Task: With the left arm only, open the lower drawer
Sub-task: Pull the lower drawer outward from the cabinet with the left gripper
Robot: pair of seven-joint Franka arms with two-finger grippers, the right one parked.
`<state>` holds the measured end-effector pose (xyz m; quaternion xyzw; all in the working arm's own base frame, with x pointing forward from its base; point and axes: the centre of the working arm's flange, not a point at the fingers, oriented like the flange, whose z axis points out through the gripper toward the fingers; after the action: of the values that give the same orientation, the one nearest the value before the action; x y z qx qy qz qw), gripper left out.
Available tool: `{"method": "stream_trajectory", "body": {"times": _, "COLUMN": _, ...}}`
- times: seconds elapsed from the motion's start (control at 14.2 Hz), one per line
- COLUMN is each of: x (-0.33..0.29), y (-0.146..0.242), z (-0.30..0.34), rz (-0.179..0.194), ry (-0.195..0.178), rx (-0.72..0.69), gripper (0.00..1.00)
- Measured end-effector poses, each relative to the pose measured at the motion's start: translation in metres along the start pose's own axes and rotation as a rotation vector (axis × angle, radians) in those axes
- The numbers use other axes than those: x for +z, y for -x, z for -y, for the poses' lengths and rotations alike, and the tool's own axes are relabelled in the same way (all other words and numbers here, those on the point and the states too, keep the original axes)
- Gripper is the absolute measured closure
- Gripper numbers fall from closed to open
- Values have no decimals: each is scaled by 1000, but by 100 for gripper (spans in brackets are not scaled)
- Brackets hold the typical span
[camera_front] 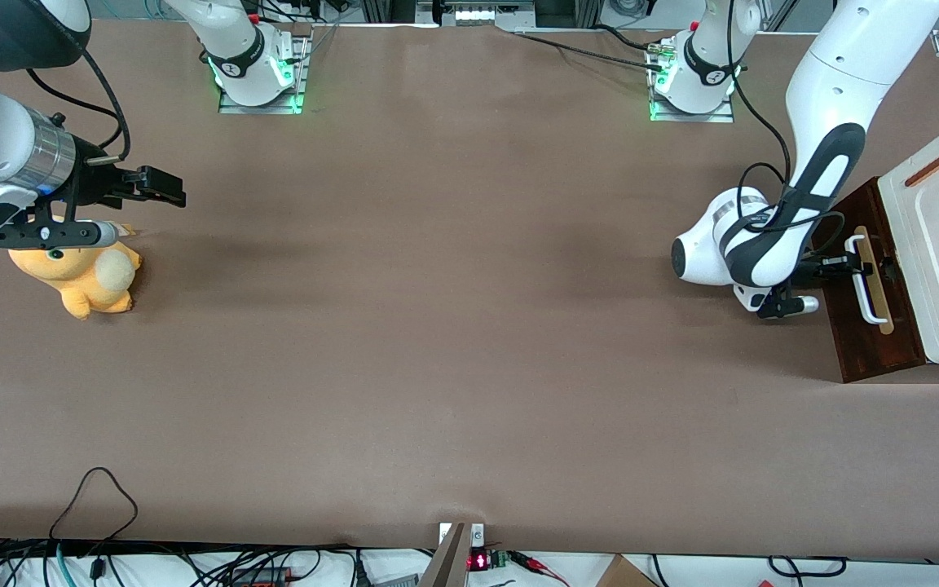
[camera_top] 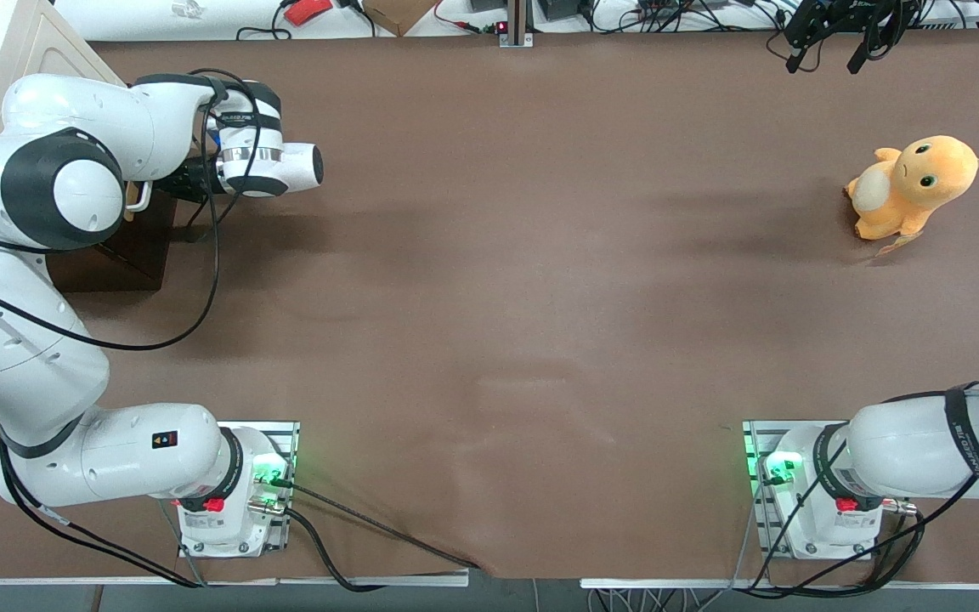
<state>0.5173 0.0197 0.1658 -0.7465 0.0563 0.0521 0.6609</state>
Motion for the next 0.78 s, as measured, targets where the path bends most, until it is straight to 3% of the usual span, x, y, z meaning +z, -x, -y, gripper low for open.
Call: {"method": "stream_trajectory", "body": {"times": 0.78, "x": -62, "y": 2, "z": -4, "rz": -52, "ry": 42, "rx": 3, "gripper": 80}}
